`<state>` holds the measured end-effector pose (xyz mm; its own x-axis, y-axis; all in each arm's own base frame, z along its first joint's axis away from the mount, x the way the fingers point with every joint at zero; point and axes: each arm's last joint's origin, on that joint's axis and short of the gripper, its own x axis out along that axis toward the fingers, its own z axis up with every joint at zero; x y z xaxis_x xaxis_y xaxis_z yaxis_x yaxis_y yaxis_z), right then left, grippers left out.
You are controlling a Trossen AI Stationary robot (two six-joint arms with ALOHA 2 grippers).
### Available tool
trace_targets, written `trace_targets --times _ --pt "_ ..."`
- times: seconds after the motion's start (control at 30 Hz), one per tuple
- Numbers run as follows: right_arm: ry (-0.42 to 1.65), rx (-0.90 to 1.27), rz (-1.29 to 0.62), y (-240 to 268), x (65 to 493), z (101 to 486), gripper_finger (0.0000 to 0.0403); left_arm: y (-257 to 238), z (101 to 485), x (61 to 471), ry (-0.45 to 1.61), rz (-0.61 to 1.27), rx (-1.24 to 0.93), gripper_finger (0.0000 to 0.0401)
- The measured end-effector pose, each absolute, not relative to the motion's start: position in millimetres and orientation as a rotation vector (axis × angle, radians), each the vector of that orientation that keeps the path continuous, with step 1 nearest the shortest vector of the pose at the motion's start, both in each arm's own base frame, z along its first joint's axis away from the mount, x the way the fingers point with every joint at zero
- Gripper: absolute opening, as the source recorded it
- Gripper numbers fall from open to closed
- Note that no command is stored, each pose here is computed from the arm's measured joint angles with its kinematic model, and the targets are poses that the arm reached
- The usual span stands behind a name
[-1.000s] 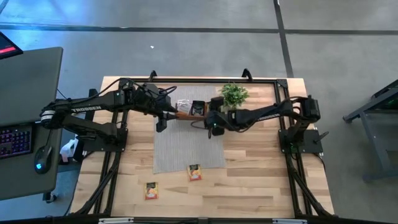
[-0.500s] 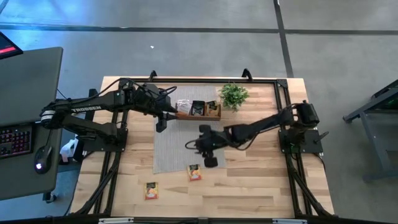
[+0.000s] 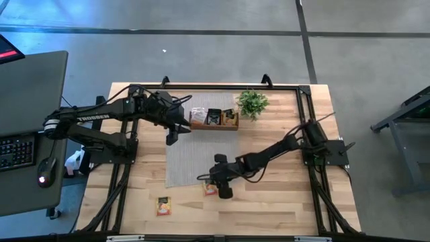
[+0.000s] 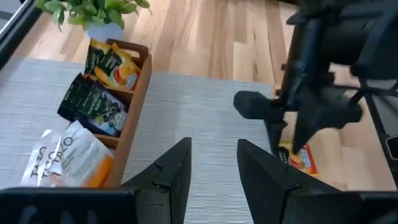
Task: Pick & Place Tea
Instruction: Put the orange tea bag in the right section of the brown wooden organizer
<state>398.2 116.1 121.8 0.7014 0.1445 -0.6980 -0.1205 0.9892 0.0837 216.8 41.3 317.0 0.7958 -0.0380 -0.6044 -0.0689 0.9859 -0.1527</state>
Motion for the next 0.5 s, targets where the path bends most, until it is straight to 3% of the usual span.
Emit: trace_targets --times 0.3,0.5 --pt "0.837 -0.023 0.11 115 401 89 0.0149 41 317 217 0.645 0.001 -0.181 0.0128" --pt "0.906 -0.018 0.159 111 398 85 0.0075 41 317 217 0.645 0.002 -0.181 0.0128"
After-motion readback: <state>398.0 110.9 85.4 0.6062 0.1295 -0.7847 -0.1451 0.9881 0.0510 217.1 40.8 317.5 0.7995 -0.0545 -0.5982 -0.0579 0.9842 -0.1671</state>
